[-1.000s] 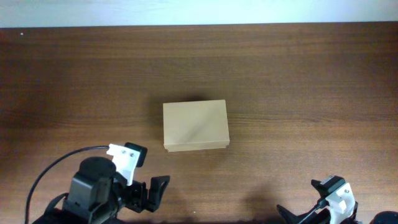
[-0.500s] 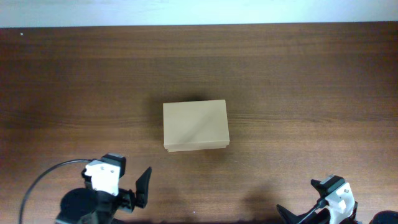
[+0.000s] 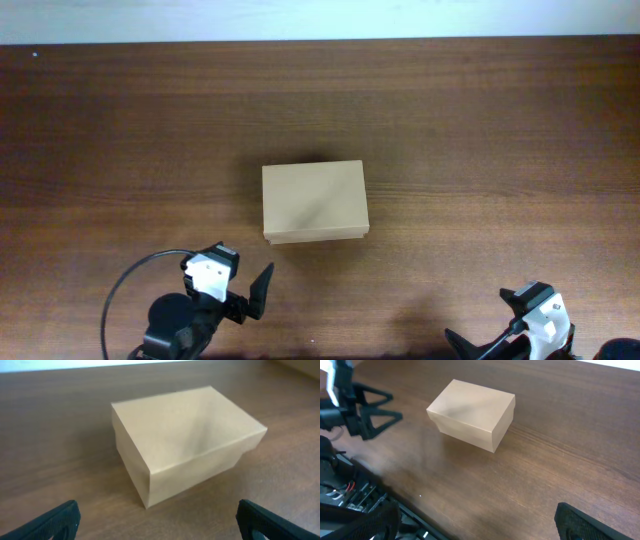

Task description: Pack container

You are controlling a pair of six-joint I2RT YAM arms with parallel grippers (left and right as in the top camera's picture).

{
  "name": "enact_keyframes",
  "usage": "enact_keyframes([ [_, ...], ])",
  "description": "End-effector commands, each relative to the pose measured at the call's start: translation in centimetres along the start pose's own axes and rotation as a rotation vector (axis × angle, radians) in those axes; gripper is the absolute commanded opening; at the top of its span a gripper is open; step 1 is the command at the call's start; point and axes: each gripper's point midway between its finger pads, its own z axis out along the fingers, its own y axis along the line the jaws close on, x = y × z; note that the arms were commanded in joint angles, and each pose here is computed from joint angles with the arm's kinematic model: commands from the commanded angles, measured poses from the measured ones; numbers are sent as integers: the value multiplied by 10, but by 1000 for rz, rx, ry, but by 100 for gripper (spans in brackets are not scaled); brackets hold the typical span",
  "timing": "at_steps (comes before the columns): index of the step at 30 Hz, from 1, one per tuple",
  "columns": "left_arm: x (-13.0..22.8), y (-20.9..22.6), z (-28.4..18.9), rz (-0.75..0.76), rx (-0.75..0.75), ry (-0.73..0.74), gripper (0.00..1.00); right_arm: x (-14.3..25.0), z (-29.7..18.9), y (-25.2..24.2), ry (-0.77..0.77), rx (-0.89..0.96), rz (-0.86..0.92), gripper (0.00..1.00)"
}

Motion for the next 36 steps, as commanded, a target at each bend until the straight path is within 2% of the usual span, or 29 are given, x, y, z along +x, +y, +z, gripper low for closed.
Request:
enact_keyframes([
  [1, 10, -7, 6, 19, 55, -17, 99, -1, -1, 1, -7, -5, -6, 99],
  [36, 10, -7, 5, 44, 55, -33, 99, -1, -1, 1, -7, -5, -7, 99],
])
